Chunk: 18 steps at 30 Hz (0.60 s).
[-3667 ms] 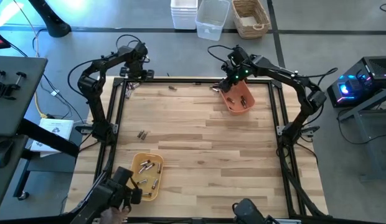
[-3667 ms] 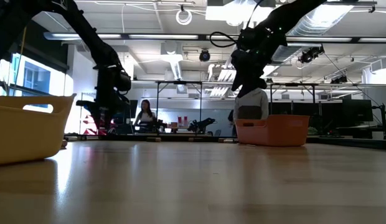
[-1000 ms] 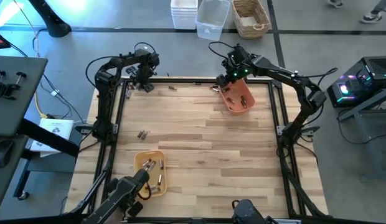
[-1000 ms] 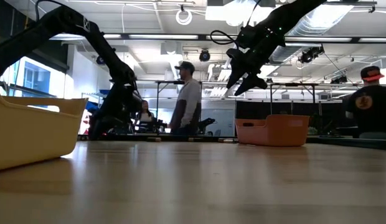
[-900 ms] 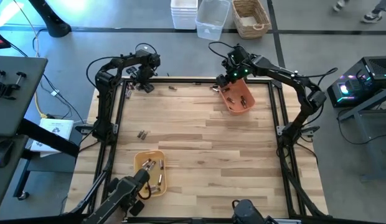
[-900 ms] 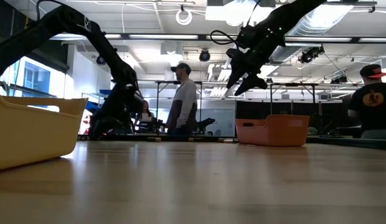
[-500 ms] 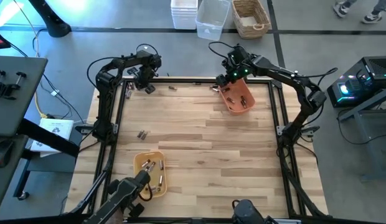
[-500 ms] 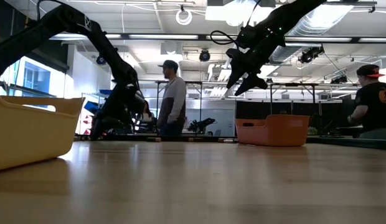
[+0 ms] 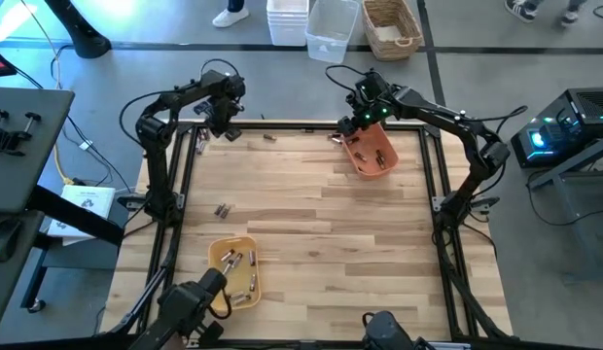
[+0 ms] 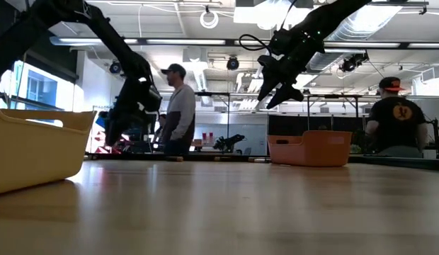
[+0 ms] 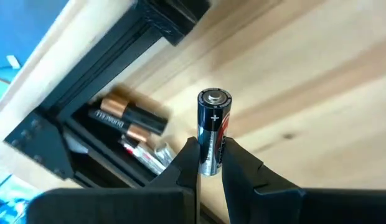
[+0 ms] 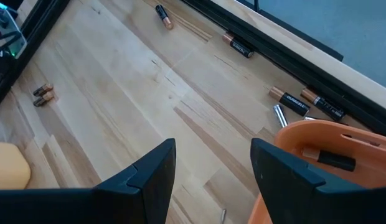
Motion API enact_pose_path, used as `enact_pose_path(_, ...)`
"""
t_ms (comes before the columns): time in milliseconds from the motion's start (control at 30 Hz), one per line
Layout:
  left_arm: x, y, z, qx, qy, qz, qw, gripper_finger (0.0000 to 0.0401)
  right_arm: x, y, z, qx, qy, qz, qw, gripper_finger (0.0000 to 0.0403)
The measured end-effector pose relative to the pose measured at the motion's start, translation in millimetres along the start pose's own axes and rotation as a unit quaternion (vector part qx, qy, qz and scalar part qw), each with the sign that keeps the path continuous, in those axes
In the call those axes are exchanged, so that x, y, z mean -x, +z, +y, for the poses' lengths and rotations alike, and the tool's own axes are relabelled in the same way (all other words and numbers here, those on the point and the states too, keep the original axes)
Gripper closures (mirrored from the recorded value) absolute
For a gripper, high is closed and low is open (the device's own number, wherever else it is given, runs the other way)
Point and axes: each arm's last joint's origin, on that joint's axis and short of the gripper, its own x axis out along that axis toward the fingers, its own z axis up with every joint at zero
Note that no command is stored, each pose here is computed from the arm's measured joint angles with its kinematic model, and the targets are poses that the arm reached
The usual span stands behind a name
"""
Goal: Sort batteries
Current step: Put the silver battery into the yellow bin
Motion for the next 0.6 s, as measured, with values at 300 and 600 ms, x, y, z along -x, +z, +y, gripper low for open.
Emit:
enact_pose_path(300, 65.9, -37.6, -30.2, -0.02, -0.06, -0.096, 0.993, 0.0373, 0.0, 0.0, 0.0, 0.008, 0.0, 0.0, 1.0, 0.0201)
enact_pose_path(600, 134.0, -119.2, -116.5, -0.185, -0.157, -0.302, 0.922, 0.0373, 0.1, 0.1, -0.4, 0.007, 0.0, 0.0, 1.0, 0.0201)
